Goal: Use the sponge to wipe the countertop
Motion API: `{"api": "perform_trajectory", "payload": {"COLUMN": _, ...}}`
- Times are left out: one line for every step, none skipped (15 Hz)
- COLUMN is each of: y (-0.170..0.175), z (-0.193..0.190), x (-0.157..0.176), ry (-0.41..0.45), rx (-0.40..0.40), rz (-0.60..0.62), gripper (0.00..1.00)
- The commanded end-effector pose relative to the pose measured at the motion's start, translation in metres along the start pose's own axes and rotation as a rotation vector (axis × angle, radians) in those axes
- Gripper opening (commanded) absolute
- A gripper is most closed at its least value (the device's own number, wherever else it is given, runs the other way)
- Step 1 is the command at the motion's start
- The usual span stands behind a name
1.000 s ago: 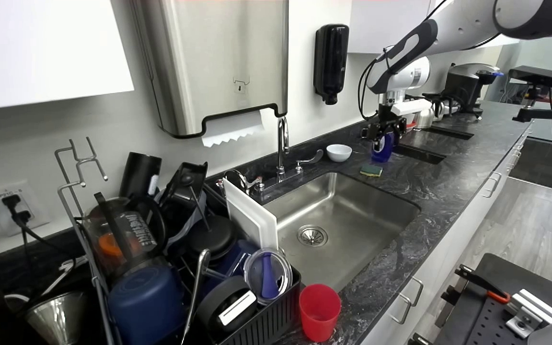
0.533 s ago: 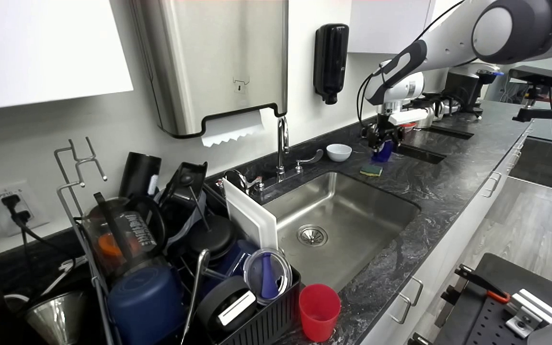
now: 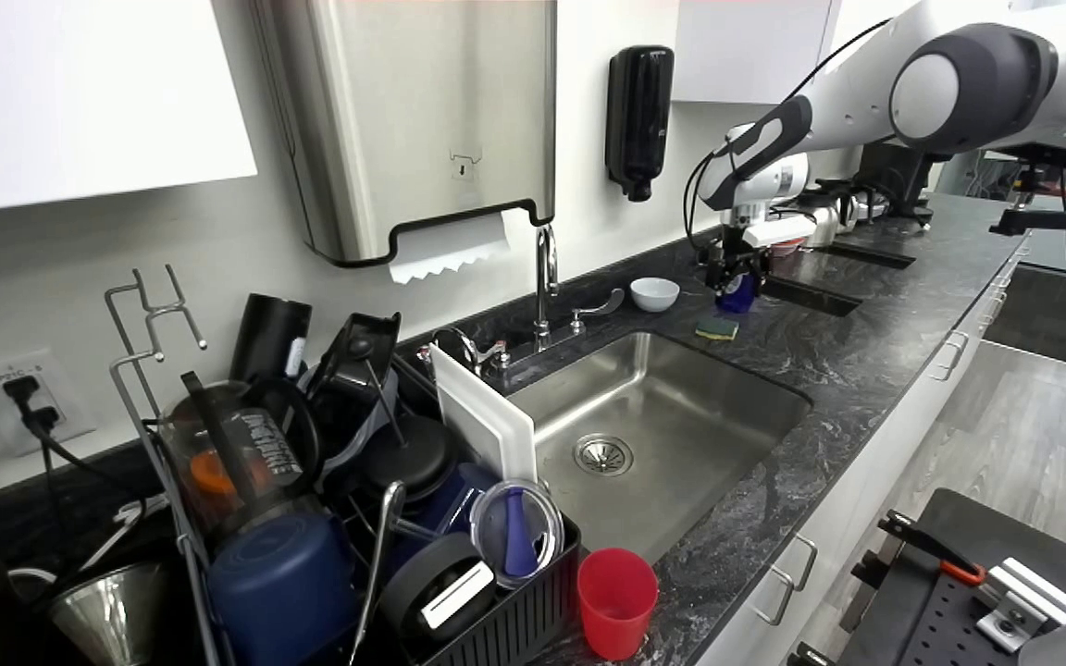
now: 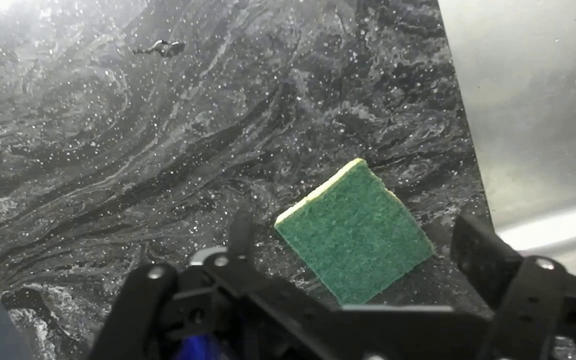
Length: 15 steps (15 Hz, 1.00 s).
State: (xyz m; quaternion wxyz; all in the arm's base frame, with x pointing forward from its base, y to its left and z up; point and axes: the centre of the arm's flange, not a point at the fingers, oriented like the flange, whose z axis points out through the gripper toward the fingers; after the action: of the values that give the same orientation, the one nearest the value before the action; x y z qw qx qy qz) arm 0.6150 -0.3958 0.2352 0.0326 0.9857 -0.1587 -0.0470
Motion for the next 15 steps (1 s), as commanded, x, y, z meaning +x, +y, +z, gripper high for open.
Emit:
{"api": "perform_trajectory", "payload": {"y": 0.003, "z": 0.003, "x": 0.015, "ry": -0.01, "rx": 0.027, "rz": -0.006, "gripper": 0.74}}
{"api": "perform_trajectory", "payload": {"y": 0.002, "z": 0.005, "x": 0.016, "ry": -0.01, "rx": 0.028, "rz": -0.009, "gripper": 0.66}}
{"api": "perform_trajectory", "payload": {"y": 0.0, "z": 0.005, "x": 0.017, "ry": -0.008, "rx": 0.026, "rz": -0.011, "gripper": 0.6}}
{"api": "perform_trajectory", "payload": {"y": -0.001, "z": 0.006, "x": 0.018, "ry": -0.007, "rx": 0.025, "rz": -0.013, "gripper": 0.52}}
{"api": "perform_trajectory", "payload": {"y": -0.002, "z": 0.006, "x": 0.019, "ry": -0.005, "rx": 0.025, "rz": -0.014, "gripper": 0.45}}
{"api": "perform_trajectory", "payload": {"y": -0.002, "z": 0.007, "x": 0.02, "ry": -0.002, "rx": 0.025, "rz": -0.016, "gripper": 0.38}}
{"api": "perform_trajectory", "payload": {"y": -0.003, "z": 0.006, "x": 0.021, "ry": 0.001, "rx": 0.025, "rz": -0.018, "gripper": 0.31}}
{"api": "perform_trajectory", "payload": {"y": -0.004, "z": 0.006, "x": 0.022, "ry": 0.002, "rx": 0.024, "rz": -0.017, "gripper": 0.24}}
{"api": "perform_trajectory", "payload": {"y": -0.005, "z": 0.007, "x": 0.023, "ry": 0.004, "rx": 0.022, "rz": -0.018, "gripper": 0.18}}
{"api": "perform_trajectory", "payload": {"y": -0.004, "z": 0.007, "x": 0.024, "ry": 0.007, "rx": 0.02, "rz": -0.017, "gripper": 0.1}}
{"api": "perform_trajectory", "payload": {"y": -0.004, "z": 0.009, "x": 0.025, "ry": 0.01, "rx": 0.022, "rz": -0.016, "gripper": 0.04}}
{"api": "perform_trajectory", "payload": {"y": -0.004, "z": 0.01, "x": 0.026, "ry": 0.012, "rx": 0.023, "rz": -0.015, "gripper": 0.01}}
{"api": "perform_trajectory", "payload": {"y": -0.003, "z": 0.012, "x": 0.029, "ry": 0.014, "rx": 0.021, "rz": -0.008, "gripper": 0.0}}
{"api": "perform_trajectory", "payload": {"y": -0.003, "z": 0.013, "x": 0.031, "ry": 0.016, "rx": 0.018, "rz": -0.001, "gripper": 0.0}}
{"api": "perform_trajectory", "payload": {"y": -0.002, "z": 0.014, "x": 0.034, "ry": 0.018, "rx": 0.021, "rz": 0.001, "gripper": 0.0}}
